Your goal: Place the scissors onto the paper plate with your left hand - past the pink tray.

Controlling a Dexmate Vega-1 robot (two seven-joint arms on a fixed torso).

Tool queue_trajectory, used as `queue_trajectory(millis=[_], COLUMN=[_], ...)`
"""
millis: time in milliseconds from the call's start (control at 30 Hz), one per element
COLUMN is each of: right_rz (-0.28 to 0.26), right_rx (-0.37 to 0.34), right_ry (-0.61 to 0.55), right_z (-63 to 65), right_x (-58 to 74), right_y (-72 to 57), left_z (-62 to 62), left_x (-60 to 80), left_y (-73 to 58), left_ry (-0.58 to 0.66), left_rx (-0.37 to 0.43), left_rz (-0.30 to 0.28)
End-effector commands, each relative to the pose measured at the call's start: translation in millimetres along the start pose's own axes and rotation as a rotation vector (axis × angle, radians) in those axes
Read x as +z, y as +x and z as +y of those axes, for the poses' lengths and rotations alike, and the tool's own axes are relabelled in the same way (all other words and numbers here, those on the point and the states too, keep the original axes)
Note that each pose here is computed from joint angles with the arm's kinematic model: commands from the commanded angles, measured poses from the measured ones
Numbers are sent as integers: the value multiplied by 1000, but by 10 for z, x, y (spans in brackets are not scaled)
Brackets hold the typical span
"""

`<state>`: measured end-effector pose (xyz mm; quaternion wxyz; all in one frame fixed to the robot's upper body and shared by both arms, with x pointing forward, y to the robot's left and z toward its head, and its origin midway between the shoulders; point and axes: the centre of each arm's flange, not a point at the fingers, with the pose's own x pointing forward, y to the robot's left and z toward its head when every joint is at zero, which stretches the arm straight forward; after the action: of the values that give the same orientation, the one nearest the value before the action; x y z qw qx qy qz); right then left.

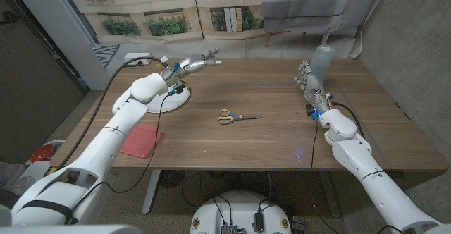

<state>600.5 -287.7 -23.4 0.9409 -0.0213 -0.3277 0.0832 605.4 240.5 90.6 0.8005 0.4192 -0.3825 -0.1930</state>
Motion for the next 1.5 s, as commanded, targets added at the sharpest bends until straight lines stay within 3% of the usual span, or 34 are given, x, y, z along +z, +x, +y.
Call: queue_trajectory(millis=[33,700,1500], right_rz=[-14,-30,-37], right_rx=[-19,-30,-52], right_ry=[6,9,24], right_z=[-20,-56,-144], right_x=[28,51,11], right_y=[-64,-184,-217], left_z=[23,-34,-151], left_x=[227,455,678], left_y=[45,83,318], left_ry=[105,246,418], left_rx=[-69,-137,-265], left_rz=[-37,-59,-58])
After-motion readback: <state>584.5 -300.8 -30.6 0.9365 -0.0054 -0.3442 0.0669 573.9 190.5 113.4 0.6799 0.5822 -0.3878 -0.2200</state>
